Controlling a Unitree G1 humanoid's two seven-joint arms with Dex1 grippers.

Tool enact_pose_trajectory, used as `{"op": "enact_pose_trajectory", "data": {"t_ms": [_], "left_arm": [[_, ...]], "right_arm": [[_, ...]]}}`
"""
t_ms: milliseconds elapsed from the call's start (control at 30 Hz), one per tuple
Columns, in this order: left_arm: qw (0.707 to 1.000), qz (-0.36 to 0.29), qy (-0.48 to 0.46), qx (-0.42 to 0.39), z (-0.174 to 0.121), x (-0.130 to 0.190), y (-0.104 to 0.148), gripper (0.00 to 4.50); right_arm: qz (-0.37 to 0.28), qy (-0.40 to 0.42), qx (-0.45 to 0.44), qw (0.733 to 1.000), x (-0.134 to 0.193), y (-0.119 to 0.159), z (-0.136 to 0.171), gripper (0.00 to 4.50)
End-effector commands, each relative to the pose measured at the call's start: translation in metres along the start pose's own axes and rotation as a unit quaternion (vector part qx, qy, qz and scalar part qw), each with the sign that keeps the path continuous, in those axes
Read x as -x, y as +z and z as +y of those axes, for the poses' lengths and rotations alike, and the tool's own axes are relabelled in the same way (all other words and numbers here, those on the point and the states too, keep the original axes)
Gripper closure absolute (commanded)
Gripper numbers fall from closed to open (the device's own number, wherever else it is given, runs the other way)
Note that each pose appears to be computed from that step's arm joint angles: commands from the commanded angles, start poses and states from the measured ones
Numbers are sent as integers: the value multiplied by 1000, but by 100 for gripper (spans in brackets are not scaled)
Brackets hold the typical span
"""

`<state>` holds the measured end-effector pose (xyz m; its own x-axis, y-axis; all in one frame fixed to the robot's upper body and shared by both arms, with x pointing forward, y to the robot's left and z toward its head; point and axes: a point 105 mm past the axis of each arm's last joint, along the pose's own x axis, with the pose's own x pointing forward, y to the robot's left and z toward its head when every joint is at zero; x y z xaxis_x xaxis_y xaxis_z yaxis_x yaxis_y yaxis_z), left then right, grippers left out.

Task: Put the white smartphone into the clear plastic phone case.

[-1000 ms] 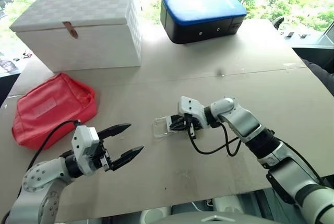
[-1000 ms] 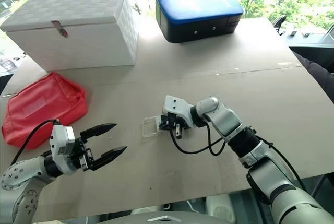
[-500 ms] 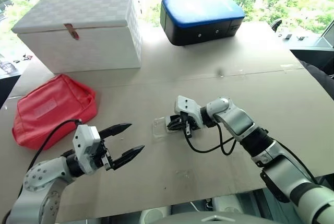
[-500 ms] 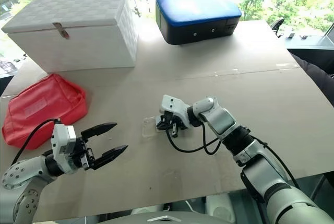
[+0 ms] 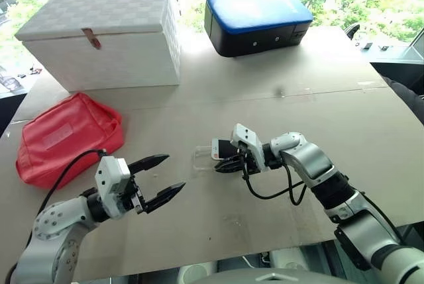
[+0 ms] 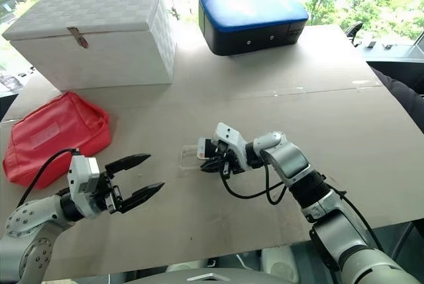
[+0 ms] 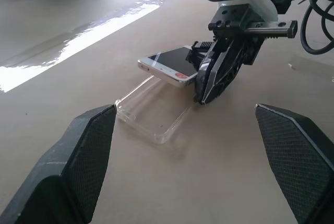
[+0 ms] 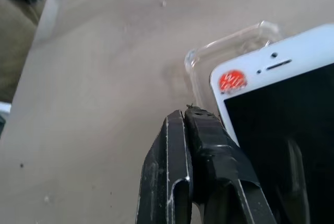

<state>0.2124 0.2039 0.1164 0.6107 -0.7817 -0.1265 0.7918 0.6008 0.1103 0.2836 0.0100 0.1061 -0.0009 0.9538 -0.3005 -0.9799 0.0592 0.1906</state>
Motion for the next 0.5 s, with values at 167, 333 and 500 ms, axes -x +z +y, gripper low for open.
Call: {"op": "enact_pose_trajectory", "data": {"t_ms": [167,333,500], "left_arm": [[1000,-3,-4,-21,7,-10,1,15],[1000,-6,-12,-23,11,-13,2,15],[1000,-5,-13,-24,12,-10,3,15]], "right_arm": [[-45,6,74,996,31,53,31,445],[28,-109,118,987,17,37,-16,445],[68,-156,129,977,3,22,-47,445]]}}
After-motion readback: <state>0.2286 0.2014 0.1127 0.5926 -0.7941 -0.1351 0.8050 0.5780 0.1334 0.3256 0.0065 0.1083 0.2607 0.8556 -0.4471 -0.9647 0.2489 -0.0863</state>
